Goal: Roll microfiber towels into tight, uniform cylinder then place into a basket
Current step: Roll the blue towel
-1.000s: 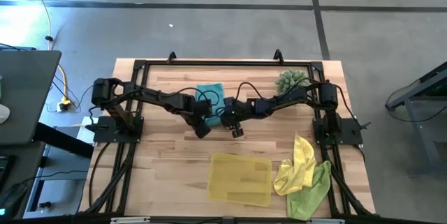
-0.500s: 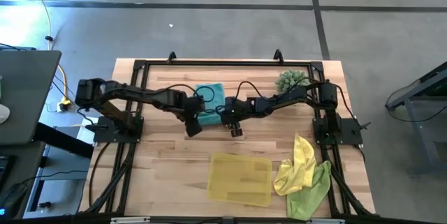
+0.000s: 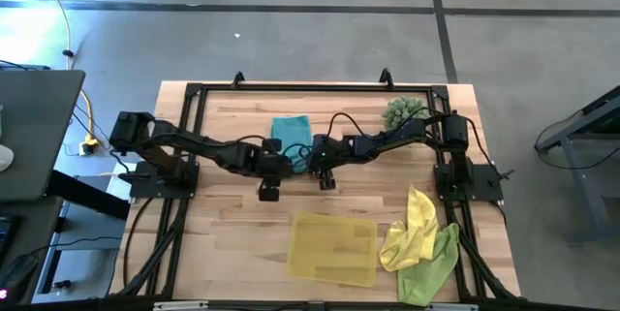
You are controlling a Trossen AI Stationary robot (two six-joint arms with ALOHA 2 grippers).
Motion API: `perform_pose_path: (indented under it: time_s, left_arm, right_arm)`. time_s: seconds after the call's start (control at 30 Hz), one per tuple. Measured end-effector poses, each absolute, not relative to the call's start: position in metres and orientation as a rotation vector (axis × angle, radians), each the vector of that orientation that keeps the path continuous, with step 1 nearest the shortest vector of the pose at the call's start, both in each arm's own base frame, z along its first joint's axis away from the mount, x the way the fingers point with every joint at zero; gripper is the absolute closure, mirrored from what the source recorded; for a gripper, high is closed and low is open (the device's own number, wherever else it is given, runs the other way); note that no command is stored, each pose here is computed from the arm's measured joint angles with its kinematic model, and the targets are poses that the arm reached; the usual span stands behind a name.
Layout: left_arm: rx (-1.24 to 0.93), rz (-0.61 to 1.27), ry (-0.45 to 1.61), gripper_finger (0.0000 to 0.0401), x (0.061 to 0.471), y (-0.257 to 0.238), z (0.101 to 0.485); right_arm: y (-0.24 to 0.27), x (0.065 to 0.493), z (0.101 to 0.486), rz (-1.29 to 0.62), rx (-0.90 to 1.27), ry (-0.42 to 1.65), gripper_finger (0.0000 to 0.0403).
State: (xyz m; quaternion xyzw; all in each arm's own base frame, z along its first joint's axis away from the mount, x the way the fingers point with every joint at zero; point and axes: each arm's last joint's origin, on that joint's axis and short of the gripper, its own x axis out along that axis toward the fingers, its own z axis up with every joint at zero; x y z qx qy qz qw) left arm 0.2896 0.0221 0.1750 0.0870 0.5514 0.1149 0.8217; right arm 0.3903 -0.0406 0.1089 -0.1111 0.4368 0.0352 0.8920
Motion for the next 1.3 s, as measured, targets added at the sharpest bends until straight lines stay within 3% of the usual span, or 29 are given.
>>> perform_pose_path:
  time_s: [0.57, 0.67, 0.8, 0.93, 1.1, 1.3]
  left_arm:
    - [0.074, 0.226, 1.378, 0.0274, 0.292, 0.047, 0.129]
    - [0.062, 0.242, 1.373, 0.0307, 0.292, 0.047, 0.130]
    - [0.043, 0.271, 1.362, 0.0381, 0.292, 0.049, 0.130]
    - [-0.010, 0.280, 1.353, 0.0384, 0.292, 0.051, 0.130]
    - [-0.055, 0.219, 1.324, 0.0396, 0.293, 0.053, 0.133]
    - [-0.160, 0.144, 1.278, 0.0398, 0.292, 0.062, 0.137]
  right_arm:
    - [-0.040, 0.390, 0.109, 0.076, -0.226, 0.908, 0.0222]
    - [-0.040, 0.390, 0.108, 0.078, -0.227, 0.915, 0.0222]
    - [-0.040, 0.389, 0.108, 0.078, -0.225, 0.917, 0.0222]
    - [-0.040, 0.389, 0.108, 0.081, -0.224, 0.928, 0.0226]
    - [-0.039, 0.387, 0.107, 0.091, -0.222, 0.950, 0.0273]
    - [-0.038, 0.385, 0.105, 0.112, -0.244, 0.979, 0.0374]
